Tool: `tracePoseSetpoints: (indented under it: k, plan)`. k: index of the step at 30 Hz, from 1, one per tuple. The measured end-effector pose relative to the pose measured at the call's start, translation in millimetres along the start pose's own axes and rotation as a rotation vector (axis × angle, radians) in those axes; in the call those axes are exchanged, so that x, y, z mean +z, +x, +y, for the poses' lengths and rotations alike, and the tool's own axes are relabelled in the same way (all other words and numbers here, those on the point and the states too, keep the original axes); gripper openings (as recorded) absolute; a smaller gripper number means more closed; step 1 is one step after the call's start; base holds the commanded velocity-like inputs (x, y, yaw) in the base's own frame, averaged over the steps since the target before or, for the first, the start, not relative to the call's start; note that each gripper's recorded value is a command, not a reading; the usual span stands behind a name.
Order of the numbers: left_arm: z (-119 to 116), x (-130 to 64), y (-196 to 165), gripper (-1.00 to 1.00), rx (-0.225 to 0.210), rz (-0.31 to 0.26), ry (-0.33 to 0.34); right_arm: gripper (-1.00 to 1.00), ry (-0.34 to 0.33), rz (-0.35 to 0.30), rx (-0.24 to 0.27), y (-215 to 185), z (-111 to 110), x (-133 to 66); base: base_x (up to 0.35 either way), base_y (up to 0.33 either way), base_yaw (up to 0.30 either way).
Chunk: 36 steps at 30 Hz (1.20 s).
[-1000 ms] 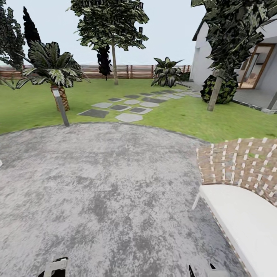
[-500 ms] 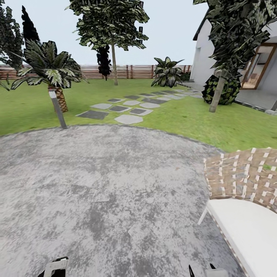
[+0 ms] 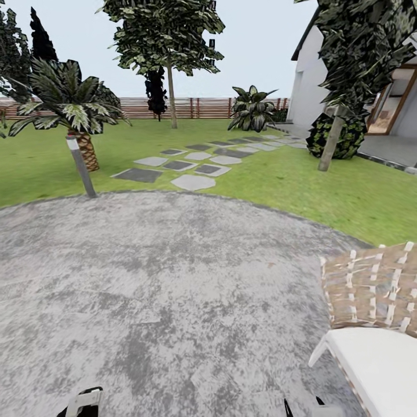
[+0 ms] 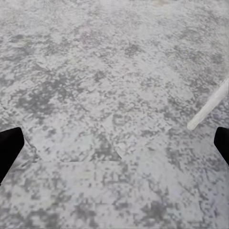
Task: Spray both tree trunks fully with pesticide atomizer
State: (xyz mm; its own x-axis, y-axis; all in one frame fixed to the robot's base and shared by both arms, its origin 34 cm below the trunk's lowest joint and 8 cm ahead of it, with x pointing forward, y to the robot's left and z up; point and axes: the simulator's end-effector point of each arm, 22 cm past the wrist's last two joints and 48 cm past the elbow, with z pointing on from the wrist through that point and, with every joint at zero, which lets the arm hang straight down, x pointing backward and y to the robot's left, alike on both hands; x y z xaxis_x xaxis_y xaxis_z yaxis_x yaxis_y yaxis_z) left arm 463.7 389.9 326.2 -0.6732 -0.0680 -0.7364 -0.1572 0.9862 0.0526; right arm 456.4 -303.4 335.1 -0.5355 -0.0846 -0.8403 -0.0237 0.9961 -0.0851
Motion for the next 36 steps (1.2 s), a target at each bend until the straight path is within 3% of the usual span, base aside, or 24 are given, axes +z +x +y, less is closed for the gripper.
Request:
tracePoseSetpoints:
  k: [15, 36]
  plan:
    - [-1.9, -0.1, 0.8, -1.0, -0.001, 0.002, 0.002, 1.0, 0.005, 0.0, 0.001, 0.0, -1.4, 0.0, 0.34, 0.0, 0.091]
    - [-9.1, -0.2, 1.9, -1.0, -0.011, 0.002, 0.008, 1.0, 0.005, 0.0, 0.0, 0.0, -2.2, 0.0, 0.34, 0.0, 0.005]
